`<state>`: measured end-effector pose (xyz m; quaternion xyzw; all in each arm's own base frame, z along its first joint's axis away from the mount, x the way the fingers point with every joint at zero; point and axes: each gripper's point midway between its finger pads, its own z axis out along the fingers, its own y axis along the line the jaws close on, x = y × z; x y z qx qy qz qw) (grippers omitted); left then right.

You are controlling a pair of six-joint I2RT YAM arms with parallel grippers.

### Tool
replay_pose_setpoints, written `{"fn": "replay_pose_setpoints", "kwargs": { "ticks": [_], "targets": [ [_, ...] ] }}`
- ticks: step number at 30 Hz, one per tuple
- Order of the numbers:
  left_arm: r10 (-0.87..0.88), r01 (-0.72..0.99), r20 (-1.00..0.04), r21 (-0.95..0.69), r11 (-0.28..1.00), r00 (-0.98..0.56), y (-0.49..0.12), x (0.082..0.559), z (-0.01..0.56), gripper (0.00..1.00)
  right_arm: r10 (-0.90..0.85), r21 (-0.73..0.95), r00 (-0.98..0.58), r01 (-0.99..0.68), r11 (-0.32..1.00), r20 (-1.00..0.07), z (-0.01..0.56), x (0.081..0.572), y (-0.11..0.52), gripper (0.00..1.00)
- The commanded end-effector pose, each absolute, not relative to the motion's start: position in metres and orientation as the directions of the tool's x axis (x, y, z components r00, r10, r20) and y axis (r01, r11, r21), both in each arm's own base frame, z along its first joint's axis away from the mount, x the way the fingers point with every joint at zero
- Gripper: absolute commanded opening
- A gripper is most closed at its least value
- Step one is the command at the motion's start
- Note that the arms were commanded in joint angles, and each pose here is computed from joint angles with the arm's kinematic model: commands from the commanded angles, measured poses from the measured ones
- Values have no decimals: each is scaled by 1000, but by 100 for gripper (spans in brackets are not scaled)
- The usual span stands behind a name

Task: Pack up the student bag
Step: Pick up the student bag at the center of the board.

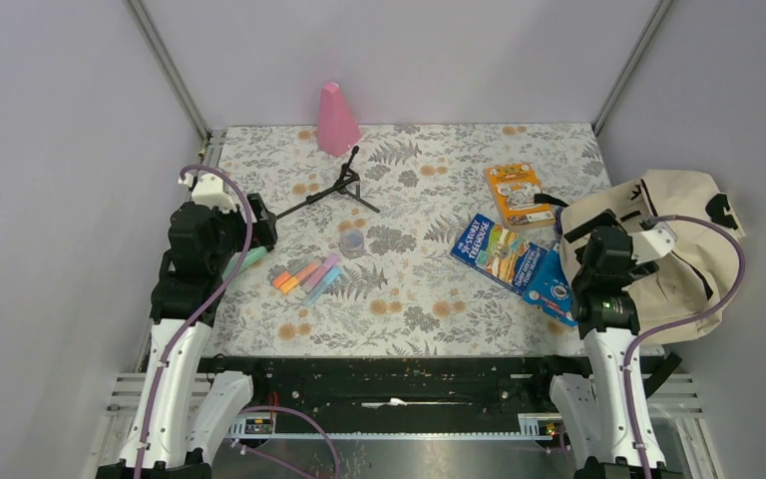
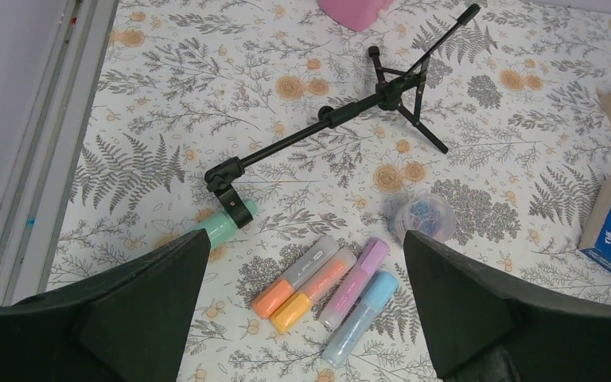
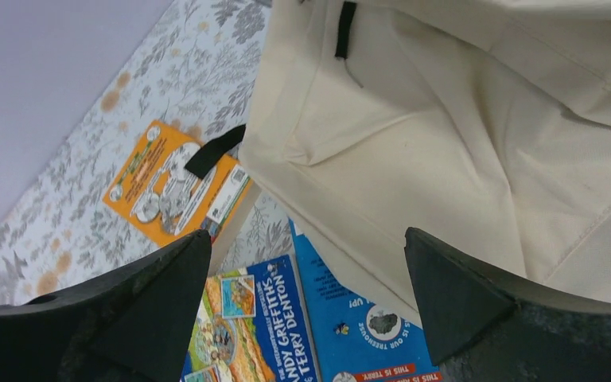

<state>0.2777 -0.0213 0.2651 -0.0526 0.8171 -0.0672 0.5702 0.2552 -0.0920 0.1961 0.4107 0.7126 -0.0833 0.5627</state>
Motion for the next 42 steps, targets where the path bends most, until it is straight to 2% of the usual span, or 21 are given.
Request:
{"fn": "replay_pose_setpoints", "kwargs": {
  "ticks": [1, 6, 10, 16, 20, 24, 28, 37, 42],
  "targets": [
    [-145, 31, -947, -160, 987, -287, -25, 280, 280, 99, 529, 476, 146, 673, 566, -836, 227, 260, -112, 98],
    [-147, 62, -943, -173, 983, -298, -31, 280, 276, 99, 479, 543, 333, 732, 412, -812, 222, 233, -153, 98],
    [-147, 69, -942, -175, 982, -302, -32, 281, 276, 99, 450, 574, 411, 751, 327, -793, 217, 223, -174, 98],
    [-151, 75, -940, -181, 981, -306, -34, 280, 274, 99, 416, 610, 477, 738, 289, -774, 233, 223, -187, 98],
    [-155, 100, -939, -194, 976, -308, -39, 279, 274, 99, 423, 672, 550, 706, 223, -720, 228, 216, -193, 98],
    [-159, 100, -939, -197, 975, -306, -39, 279, 275, 99, 419, 726, 606, 645, 239, -676, 241, 218, -192, 98],
    [-162, 106, -938, -203, 973, -306, -41, 278, 275, 99, 393, 729, 624, 644, 232, -675, 249, 215, -196, 98],
    [-155, 100, -942, -192, 976, -298, -38, 275, 275, 99, 434, 748, 647, 656, 105, -628, 228, 231, -222, 98],
    [-156, 105, -942, -195, 975, -297, -39, 275, 274, 99, 411, 756, 662, 645, 112, -626, 234, 235, -231, 83]
  ]
}}
